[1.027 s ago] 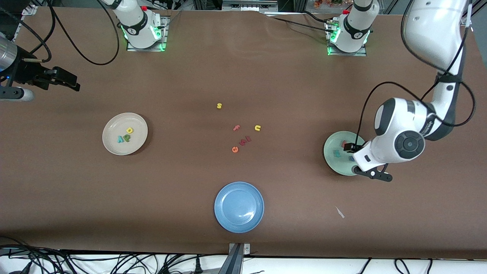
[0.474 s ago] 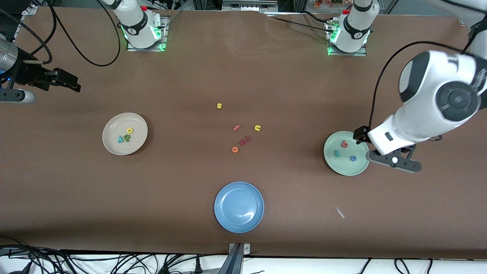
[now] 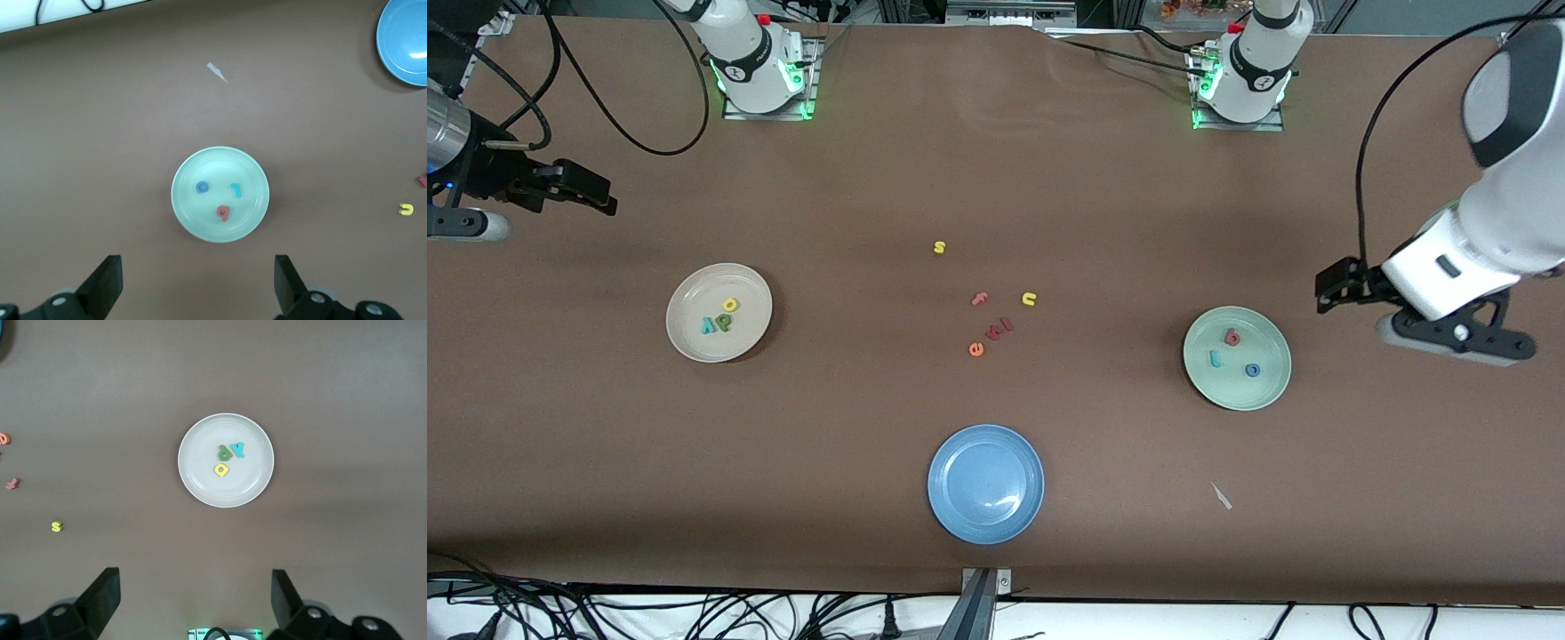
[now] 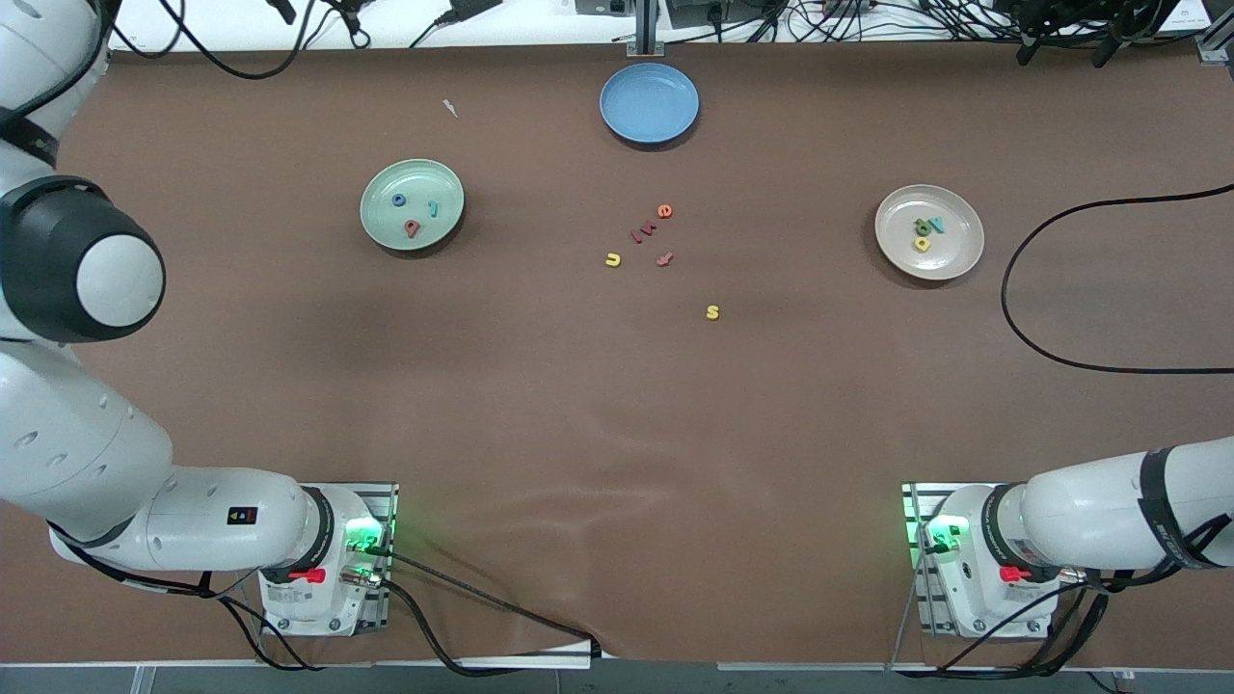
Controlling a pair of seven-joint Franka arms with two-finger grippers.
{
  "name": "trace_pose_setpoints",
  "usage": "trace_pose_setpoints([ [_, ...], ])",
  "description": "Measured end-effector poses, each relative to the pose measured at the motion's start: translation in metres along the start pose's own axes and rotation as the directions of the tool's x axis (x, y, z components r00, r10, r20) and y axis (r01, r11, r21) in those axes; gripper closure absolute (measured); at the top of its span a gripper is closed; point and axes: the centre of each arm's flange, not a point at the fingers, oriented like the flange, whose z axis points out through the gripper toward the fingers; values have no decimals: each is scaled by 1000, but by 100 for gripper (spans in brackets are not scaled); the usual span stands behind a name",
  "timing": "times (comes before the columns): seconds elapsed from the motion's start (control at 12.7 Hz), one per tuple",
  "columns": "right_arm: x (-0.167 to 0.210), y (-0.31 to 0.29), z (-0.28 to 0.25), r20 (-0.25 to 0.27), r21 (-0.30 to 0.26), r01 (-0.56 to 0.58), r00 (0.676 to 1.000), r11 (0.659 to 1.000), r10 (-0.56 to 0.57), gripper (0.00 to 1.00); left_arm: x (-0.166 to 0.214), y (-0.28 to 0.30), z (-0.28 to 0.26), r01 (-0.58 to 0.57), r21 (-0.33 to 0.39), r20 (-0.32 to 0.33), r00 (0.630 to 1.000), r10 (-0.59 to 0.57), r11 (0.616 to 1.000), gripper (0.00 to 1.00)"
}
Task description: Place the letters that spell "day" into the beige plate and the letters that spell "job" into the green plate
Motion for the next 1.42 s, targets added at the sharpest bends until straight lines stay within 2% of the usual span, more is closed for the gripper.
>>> trace_pose_setpoints([
  [0.32,0,-3,1,1,-5,6,1000,1000,-6,0,-38,-20,-24,46,16,6,999,-47,999,0],
  [0.63,2,-8,5,9,-11,16,1000,1000,-15,0,-65,-19,-10,55,10,54,997,-56,998,0],
  [0.87,3,-8,5,8,-11,15,1000,1000,-15,0,-71,-29,-11,90,-48,53,995,-88,995,0],
  [1.26,3,-8,4,7,-12,15,1000,1000,-15,0,-77,-29,-20,94,-52,38,995,-92,994,0],
  [1.42,3,-8,4,7,-12,15,1000,1000,-15,0,-79,-30,-19,94,-40,51,994,-91,995,0],
])
